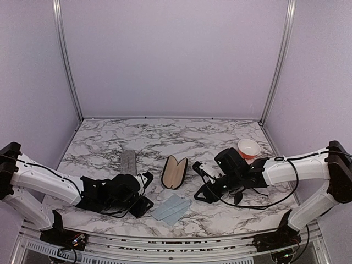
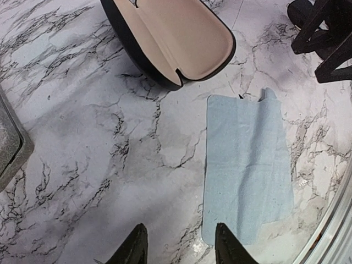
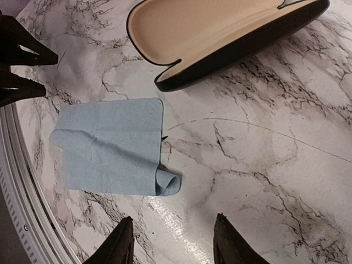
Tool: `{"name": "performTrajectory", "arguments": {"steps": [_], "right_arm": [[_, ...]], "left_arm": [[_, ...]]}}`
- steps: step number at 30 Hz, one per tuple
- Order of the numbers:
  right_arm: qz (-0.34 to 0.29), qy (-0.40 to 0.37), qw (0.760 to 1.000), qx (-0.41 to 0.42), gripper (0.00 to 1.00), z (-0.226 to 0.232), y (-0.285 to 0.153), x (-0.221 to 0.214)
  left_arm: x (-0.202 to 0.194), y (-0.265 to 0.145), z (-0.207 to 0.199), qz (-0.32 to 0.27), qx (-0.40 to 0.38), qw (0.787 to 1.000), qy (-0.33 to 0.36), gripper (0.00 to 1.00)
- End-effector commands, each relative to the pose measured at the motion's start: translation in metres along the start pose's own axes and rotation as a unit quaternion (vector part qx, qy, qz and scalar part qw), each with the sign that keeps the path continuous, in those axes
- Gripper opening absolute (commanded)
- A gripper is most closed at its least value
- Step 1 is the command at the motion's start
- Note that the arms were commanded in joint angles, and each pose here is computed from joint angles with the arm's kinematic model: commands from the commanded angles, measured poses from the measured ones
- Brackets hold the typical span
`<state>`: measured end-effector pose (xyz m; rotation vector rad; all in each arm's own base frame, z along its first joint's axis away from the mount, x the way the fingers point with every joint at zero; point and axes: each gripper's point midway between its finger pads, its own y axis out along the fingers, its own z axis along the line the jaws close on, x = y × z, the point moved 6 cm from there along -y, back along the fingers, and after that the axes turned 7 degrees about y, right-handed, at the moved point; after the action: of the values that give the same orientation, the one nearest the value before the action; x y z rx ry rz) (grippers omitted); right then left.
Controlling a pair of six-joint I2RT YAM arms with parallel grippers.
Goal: Organize the sunglasses
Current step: Pick up the corner of the glasses cleaning cloth at the center of the board.
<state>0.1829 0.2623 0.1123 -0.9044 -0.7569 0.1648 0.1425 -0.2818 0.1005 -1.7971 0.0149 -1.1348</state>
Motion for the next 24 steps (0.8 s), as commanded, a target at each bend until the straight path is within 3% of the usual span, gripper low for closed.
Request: {"name": "performTrajectory", "arguments": {"steps": [1,9,24], "right_arm": [[-0.031,-0.006,1.0,0.005,0.48,0.006,-0.002,0.013],[-0.03,-0.008,1.0,-0.001,0.48,0.005,-0.002,0.014],[-0.034,-0.009,0.999,-0.005,0.48,0.004,-0.005,0.013]], "left_arm": [[0.008,0.012,-0.014,-0.015,-0.005,0.999,-0.029,0.4],[-0.003,0.028,-0.034,0.022,-0.017,0.999,-0.02,0.38],[-0.035,0.043,-0.033,0.094,0.067,0.993,0.019,0.35]]}}
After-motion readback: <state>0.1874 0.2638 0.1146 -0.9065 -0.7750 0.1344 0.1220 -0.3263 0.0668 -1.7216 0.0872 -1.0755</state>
